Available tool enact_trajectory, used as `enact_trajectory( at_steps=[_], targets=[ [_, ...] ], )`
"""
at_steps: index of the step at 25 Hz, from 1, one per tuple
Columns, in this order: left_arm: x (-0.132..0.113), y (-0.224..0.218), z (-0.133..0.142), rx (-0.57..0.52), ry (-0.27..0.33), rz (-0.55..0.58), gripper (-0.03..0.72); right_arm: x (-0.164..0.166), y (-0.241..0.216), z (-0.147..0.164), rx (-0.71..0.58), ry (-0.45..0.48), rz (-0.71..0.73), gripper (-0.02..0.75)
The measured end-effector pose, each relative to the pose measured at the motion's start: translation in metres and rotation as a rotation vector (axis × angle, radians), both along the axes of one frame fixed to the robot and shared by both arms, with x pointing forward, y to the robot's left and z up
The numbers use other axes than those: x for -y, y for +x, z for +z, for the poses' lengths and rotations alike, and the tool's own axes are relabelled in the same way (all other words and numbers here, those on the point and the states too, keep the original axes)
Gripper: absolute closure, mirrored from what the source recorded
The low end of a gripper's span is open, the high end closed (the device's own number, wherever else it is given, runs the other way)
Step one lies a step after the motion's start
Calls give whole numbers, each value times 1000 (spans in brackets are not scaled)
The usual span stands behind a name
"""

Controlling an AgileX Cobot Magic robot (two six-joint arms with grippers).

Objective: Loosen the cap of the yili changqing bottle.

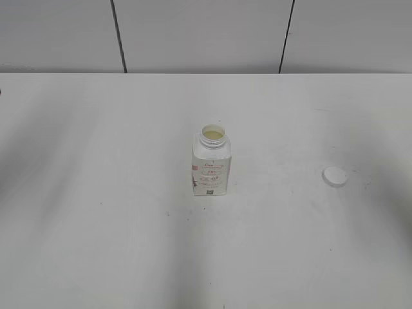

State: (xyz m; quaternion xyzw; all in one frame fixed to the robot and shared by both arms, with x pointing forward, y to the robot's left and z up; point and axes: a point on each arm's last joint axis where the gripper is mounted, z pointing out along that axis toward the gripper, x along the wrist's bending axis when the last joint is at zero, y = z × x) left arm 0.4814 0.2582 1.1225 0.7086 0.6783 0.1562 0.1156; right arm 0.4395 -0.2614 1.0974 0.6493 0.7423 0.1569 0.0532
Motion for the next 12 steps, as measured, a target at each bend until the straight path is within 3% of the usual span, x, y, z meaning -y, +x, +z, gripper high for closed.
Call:
enact_trajectory(
  at_steps=[9, 12],
  targets=[
    [-20, -85, 21, 169, -31, 1, 144, 11, -84, 39, 292, 36, 0, 153],
    [-29, -119, 23, 251, -33, 4, 148, 14, -111, 37, 361, 46, 0, 153]
  ],
)
